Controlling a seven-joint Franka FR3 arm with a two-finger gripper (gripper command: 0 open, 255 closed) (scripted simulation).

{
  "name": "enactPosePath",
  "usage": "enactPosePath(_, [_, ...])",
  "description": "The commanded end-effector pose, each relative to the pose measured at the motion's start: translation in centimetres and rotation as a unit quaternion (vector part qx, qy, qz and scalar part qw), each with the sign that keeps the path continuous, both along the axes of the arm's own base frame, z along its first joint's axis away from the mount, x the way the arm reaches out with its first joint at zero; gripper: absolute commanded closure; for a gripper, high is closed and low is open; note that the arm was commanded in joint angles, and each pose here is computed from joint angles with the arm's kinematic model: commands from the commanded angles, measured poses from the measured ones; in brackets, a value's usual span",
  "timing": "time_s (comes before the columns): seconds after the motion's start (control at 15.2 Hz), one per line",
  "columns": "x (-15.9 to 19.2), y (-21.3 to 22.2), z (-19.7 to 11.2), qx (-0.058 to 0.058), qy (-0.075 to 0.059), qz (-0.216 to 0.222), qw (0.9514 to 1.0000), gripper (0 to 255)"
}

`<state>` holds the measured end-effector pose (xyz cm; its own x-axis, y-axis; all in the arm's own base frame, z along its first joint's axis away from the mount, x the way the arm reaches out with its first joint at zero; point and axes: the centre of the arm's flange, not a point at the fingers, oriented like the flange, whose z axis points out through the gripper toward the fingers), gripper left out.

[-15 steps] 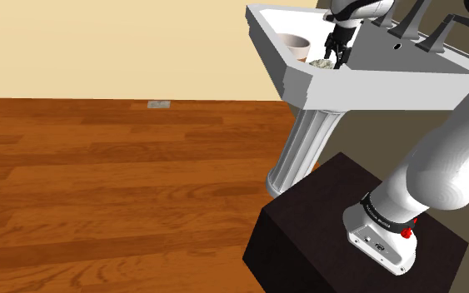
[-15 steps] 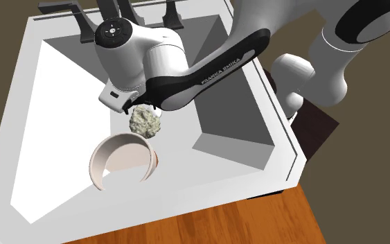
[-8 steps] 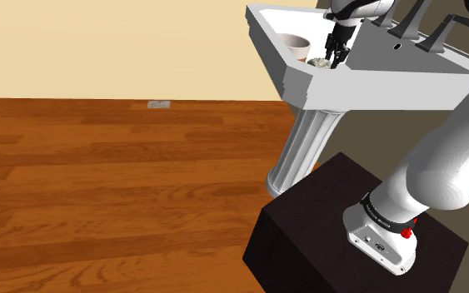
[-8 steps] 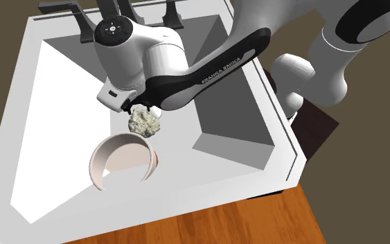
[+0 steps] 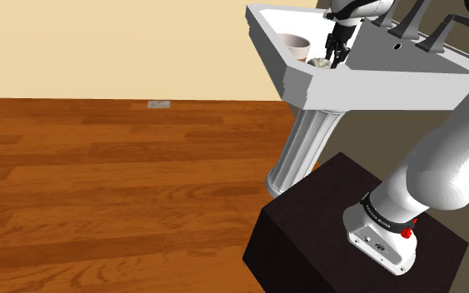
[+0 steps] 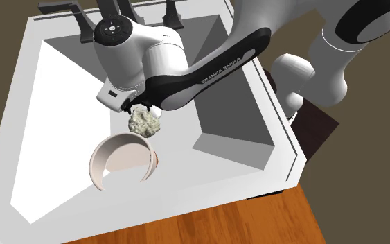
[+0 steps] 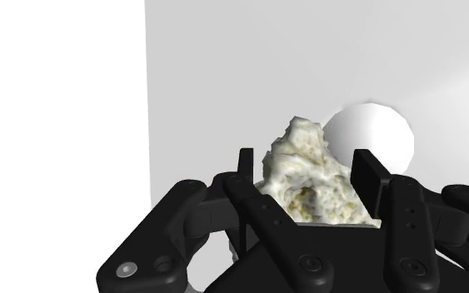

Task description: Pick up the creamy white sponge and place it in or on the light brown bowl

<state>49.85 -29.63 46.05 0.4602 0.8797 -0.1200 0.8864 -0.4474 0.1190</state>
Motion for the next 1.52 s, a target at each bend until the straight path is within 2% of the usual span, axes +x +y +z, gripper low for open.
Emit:
enactPosePath(0.0, [-0.2, 0.0, -0.1, 0.006, 0.009, -0.003, 0.9999, 255])
enactPosePath(0.86, [-0.2, 0.0, 6.8, 0.006, 0.009, -0.003, 0.9999, 255])
enactPosePath(0.92, [0.4, 1.4, 4.8, 0.01, 0.023, 0.009, 0.9996, 255])
enactPosePath(0.99, [0.4, 1.4, 4.8, 0.01, 0.023, 0.009, 0.9996, 0])
enactPosePath(1.06, [-0.8, 2.7, 4.9, 0.009, -0.003, -0.021, 0.9997, 0])
enactPosePath(1.19, [-2.9, 5.4, 5.0, 0.007, -0.056, -0.081, 0.9951, 0])
enactPosePath(1.32, [-4.7, 8.4, 4.9, 0.005, -0.109, -0.141, 0.984, 0])
enactPosePath(1.45, [-6.1, 11.6, 4.6, 0.003, -0.161, -0.199, 0.9667, 0])
